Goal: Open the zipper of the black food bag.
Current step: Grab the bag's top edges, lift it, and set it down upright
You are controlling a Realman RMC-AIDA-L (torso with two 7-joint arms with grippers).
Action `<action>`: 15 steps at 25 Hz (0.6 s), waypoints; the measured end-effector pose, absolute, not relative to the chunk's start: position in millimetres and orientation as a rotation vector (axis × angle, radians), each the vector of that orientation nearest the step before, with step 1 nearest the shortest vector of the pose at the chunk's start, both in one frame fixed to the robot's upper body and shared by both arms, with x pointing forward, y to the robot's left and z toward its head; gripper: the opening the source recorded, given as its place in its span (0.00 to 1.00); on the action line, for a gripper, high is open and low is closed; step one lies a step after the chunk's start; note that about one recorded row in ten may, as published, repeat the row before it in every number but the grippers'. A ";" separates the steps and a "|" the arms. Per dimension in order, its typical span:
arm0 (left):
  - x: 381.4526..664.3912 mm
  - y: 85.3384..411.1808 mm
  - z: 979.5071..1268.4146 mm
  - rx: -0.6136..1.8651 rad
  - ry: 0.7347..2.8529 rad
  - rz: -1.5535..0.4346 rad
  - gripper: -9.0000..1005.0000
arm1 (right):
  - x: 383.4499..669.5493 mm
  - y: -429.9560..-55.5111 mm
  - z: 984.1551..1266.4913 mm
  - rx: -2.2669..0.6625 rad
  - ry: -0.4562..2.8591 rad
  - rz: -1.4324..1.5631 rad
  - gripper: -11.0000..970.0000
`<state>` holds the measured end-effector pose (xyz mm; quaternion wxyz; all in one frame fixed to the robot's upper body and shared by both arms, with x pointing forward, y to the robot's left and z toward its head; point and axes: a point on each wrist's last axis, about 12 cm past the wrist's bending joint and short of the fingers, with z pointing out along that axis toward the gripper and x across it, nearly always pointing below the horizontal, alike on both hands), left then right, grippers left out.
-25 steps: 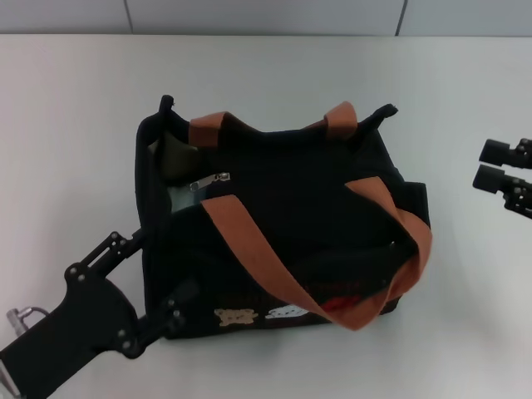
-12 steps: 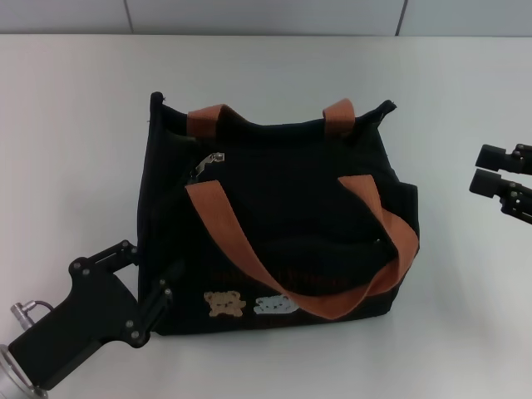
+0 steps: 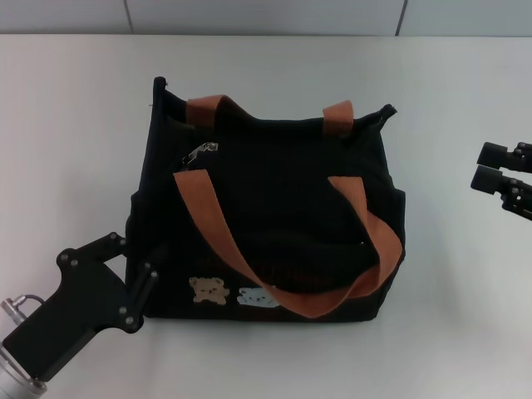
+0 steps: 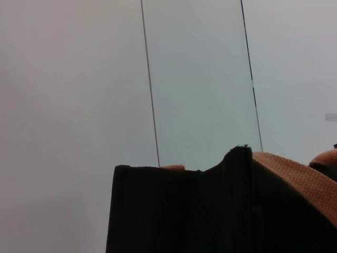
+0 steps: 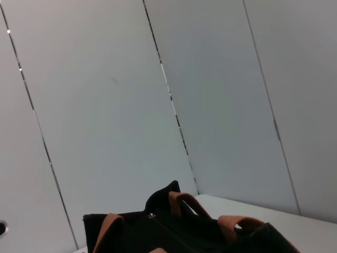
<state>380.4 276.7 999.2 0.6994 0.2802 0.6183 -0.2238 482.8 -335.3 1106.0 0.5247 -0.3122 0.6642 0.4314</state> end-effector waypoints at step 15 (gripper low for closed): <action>445.7 284.4 1042.6 0.735 1.082 -0.335 0.13 | 481.4 -345.0 1107.3 -0.640 1.588 1.042 0.41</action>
